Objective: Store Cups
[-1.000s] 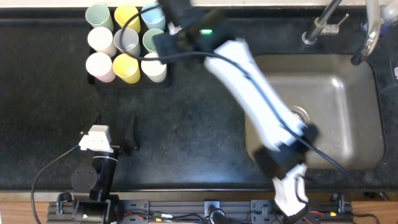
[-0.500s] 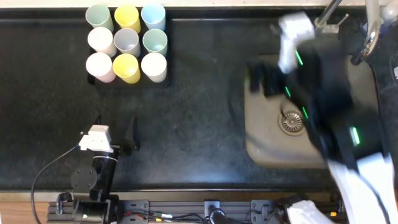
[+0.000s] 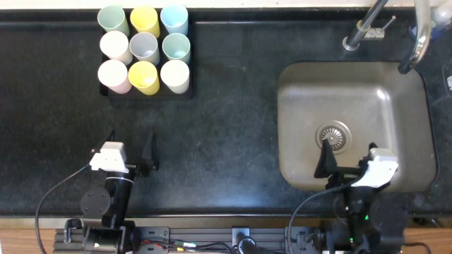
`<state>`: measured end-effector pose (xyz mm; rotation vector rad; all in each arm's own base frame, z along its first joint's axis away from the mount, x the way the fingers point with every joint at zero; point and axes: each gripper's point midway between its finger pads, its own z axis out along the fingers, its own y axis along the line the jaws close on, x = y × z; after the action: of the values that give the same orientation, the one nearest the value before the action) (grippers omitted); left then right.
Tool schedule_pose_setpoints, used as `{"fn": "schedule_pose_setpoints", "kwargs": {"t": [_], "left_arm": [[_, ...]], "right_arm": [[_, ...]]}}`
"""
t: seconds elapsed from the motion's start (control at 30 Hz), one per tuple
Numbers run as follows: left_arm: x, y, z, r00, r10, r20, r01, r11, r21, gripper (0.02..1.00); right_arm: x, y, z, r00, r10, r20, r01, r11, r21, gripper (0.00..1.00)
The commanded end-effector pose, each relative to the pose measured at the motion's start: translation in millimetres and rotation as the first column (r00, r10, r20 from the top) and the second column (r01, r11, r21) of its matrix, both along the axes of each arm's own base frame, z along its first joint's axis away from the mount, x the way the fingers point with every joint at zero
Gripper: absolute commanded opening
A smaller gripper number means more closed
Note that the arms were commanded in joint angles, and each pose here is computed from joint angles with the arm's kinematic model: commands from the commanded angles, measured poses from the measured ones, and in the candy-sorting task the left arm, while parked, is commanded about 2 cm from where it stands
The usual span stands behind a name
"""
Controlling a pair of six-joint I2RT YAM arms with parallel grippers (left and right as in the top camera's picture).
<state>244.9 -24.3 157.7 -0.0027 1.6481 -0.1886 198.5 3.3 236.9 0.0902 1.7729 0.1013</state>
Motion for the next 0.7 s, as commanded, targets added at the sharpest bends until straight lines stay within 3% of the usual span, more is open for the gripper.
{"fn": "schedule_pose_setpoints", "kwargs": {"t": [0.03,0.17,0.23,0.57,0.7], "left_arm": [[-1,-3,0,1.000,-0.017,0.004,0.017,1.000,0.018,1.000],[-1,-3,0,1.000,-0.016,0.004,0.016,1.000,0.018,1.000],[-1,-3,0,1.000,-0.016,0.004,0.016,1.000,0.018,1.000],[-1,-3,0,1.000,-0.016,0.004,0.016,1.000,0.018,1.000],[-1,-3,0,1.000,-0.016,0.005,0.016,1.000,0.018,1.000]], "right_arm": [[8,17,-5,0.990,0.104,0.098,-0.099,0.994,-0.056,0.993],[24,38,-27,0.967,0.220,0.129,-0.193,0.962,-0.194,0.996],[28,43,-30,0.958,0.244,0.150,-0.208,0.952,-0.223,0.998],[44,44,-64,0.952,0.237,0.195,-0.191,0.954,-0.229,0.996],[46,27,-64,0.971,0.135,0.196,-0.091,0.971,-0.221,0.998]]}}
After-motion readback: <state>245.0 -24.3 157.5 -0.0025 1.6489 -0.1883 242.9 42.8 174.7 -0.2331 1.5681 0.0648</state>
